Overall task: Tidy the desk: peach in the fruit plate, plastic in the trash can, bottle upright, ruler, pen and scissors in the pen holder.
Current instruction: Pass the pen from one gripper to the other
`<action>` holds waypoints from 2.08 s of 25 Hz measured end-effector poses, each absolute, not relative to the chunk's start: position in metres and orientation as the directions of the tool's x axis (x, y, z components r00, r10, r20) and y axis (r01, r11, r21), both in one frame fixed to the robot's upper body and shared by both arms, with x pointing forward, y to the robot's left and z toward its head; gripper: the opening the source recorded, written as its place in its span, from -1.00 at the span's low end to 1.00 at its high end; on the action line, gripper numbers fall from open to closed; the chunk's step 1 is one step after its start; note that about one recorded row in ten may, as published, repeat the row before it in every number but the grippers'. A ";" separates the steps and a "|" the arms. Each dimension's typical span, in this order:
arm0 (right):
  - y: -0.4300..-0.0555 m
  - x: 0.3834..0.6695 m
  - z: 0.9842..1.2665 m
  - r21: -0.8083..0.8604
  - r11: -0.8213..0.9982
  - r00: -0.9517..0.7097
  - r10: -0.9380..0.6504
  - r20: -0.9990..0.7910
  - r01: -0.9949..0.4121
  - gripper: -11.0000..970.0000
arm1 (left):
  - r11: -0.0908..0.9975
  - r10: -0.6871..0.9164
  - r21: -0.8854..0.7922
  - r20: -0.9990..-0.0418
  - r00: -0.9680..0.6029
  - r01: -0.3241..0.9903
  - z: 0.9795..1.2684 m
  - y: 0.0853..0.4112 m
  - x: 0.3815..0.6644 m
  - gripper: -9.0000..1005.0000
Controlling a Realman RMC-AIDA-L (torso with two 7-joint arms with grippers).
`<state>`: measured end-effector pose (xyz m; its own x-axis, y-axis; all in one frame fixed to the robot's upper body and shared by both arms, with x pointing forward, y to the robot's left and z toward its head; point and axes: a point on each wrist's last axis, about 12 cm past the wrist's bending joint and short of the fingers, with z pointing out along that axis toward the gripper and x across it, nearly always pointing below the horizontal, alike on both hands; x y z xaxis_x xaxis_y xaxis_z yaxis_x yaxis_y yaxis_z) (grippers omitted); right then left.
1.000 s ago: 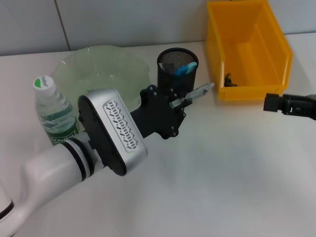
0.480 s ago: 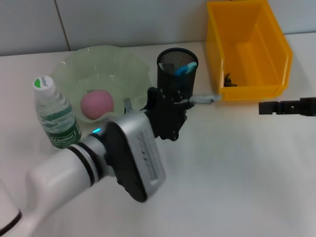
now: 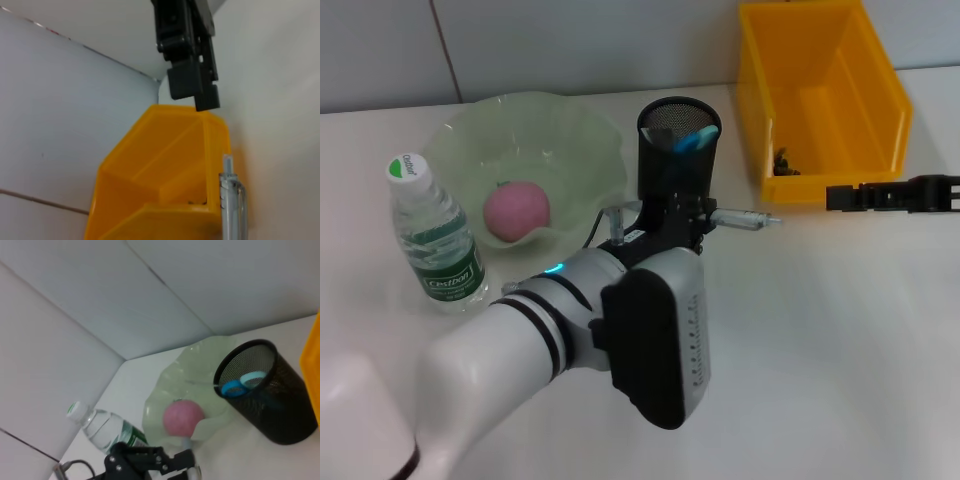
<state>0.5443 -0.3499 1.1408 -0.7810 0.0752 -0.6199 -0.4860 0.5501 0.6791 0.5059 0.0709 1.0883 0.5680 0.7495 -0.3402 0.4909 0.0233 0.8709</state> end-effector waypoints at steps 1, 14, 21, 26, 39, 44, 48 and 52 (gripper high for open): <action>-0.349 0.546 1.141 0.678 0.554 -0.779 0.082 -0.621 -0.483 0.54 | 0.012 0.758 0.875 -0.324 0.566 0.484 1.090 0.070 0.505 -0.70; -0.334 0.558 1.142 0.720 0.535 -0.794 0.141 -0.592 -0.442 0.52 | -0.046 0.844 0.886 -0.213 0.493 0.462 1.111 0.051 0.503 -0.70; -0.320 0.564 1.138 0.752 0.493 -0.802 0.165 -0.574 -0.437 0.52 | 0.083 0.866 0.850 -0.319 0.384 0.520 1.117 0.048 0.510 -0.70; -0.316 0.569 1.139 0.747 0.501 -0.797 0.168 -0.580 -0.438 0.51 | 0.087 0.864 0.846 -0.327 0.382 0.526 1.116 0.047 0.508 -0.70; -0.302 0.579 1.132 0.758 0.496 -0.825 0.134 -0.549 -0.424 0.50 | 0.079 0.870 0.849 -0.314 0.380 0.522 1.117 0.046 0.506 -0.70; -0.299 0.581 1.133 0.758 0.492 -0.825 0.131 -0.550 -0.428 0.50 | 0.075 0.875 0.850 -0.308 0.374 0.522 1.115 0.047 0.507 -0.70; -0.295 0.583 1.133 0.753 0.499 -0.829 0.115 -0.548 -0.429 0.49 | 0.075 0.878 0.850 -0.304 0.369 0.521 1.115 0.048 0.507 -0.70; -0.293 0.584 1.131 0.752 0.507 -0.833 0.111 -0.541 -0.421 0.49 | 0.077 0.880 0.850 -0.303 0.365 0.521 1.115 0.049 0.509 -0.70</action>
<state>0.5845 -0.2927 1.1314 -0.8333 0.1113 -0.5415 -0.4211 0.5069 0.7522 0.5089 0.0487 1.1149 0.3648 0.8804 -0.3029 0.5206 0.0769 0.8504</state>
